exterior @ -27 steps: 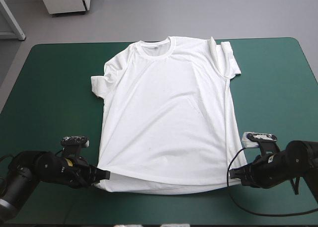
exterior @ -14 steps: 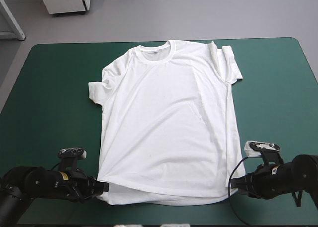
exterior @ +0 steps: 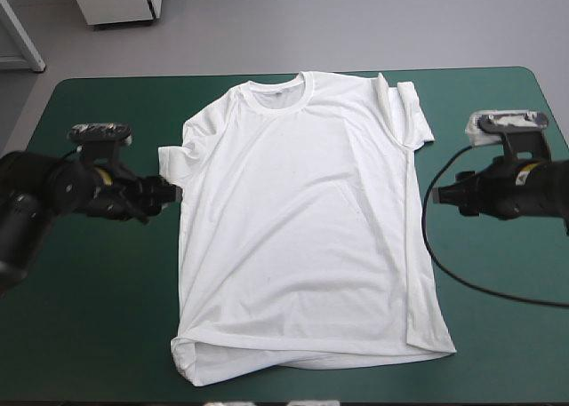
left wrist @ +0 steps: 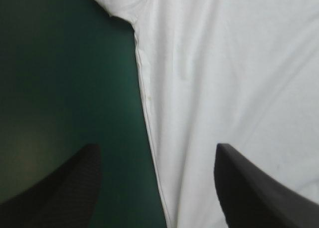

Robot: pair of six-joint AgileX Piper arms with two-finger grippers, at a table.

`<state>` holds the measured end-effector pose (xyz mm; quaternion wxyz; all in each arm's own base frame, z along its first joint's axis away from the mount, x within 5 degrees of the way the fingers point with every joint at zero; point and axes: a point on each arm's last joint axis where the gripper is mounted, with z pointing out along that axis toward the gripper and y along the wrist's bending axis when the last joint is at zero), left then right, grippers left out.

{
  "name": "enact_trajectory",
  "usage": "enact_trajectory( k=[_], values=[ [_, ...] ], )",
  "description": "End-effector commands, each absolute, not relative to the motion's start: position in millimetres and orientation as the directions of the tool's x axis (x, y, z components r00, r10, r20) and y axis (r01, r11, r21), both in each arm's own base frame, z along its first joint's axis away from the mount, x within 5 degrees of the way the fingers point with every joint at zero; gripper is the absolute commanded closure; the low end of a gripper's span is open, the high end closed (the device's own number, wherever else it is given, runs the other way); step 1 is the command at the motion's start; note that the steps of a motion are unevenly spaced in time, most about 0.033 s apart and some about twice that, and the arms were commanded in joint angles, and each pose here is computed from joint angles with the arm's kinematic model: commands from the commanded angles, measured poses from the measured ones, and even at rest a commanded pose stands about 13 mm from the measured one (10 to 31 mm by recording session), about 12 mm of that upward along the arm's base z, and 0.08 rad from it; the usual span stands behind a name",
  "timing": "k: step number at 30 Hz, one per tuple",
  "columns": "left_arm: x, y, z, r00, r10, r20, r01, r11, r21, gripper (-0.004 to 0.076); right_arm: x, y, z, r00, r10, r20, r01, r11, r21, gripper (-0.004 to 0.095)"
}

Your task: Fold the cloth

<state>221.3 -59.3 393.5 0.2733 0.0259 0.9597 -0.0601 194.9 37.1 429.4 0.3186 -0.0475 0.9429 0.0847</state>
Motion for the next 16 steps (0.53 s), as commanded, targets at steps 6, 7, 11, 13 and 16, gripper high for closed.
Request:
enact_trajectory(
  k=[6,7,11,13,16],
  values=[
    [307,-80,368,-0.897,0.067,-0.438,0.092,0.995,-0.037,0.0262,257,48,438,-0.802,-0.019,-0.597,-0.148,0.975,0.168,0.0442],
    [314,-83,360,-0.907,0.066,-0.415,0.088,0.996,-0.034,0.0262,261,50,437,-0.805,-0.015,-0.593,-0.152,0.972,0.182,0.0442],
    [337,-89,329,-0.940,0.058,-0.335,0.070,0.997,-0.022,0.0262,276,52,429,-0.823,-0.022,-0.568,-0.155,0.970,0.186,0.0457],
    [344,-91,316,-0.950,0.056,-0.306,0.065,0.998,-0.019,0.0262,279,53,427,-0.827,-0.023,-0.561,-0.153,0.970,0.186,0.0466],
    [355,-92,299,-0.959,0.050,-0.279,0.055,0.998,-0.010,0.0262,282,53,425,-0.825,-0.021,-0.565,-0.152,0.971,0.187,0.0465]
  ],
)
